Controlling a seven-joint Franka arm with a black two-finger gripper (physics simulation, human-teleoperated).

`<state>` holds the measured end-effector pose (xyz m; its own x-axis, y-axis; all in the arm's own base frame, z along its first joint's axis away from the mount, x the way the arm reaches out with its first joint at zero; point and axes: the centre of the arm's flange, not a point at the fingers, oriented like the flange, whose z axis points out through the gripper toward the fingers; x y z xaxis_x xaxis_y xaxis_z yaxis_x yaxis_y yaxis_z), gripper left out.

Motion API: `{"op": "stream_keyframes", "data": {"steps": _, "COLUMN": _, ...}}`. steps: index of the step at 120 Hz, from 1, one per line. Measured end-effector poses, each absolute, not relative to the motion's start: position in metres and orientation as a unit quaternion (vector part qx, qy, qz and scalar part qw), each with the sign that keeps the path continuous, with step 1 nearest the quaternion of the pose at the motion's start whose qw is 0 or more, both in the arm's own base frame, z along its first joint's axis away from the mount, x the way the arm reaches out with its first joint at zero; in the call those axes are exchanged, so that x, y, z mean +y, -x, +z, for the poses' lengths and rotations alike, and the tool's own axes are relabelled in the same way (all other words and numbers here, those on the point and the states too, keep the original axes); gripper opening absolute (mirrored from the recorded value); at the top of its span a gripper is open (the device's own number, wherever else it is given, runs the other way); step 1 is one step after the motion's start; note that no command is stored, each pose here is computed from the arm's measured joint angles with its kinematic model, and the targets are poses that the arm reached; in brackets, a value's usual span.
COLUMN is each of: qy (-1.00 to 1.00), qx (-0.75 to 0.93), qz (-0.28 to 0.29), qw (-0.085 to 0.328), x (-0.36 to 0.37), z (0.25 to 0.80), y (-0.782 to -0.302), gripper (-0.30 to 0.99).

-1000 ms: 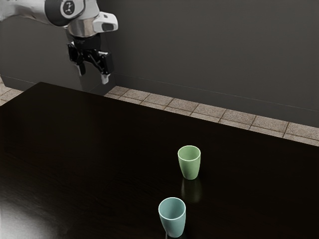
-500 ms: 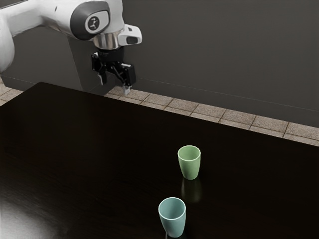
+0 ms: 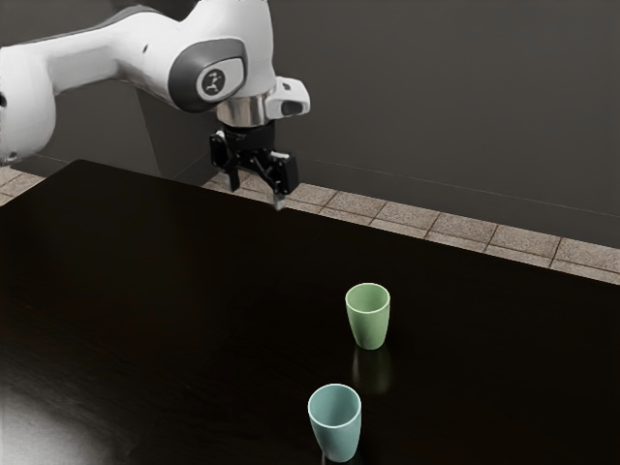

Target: Place the left cup onto the right cup

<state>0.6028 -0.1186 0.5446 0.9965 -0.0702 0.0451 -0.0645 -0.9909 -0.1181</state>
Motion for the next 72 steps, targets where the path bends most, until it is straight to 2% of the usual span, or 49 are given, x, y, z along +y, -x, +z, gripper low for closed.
{"op": "stream_keyframes", "data": {"steps": 72, "qy": 0.999, "qx": 0.006, "qz": -0.028, "qw": 0.046, "x": -0.174, "z": 0.504, "y": -0.612, "gripper": 0.69}}
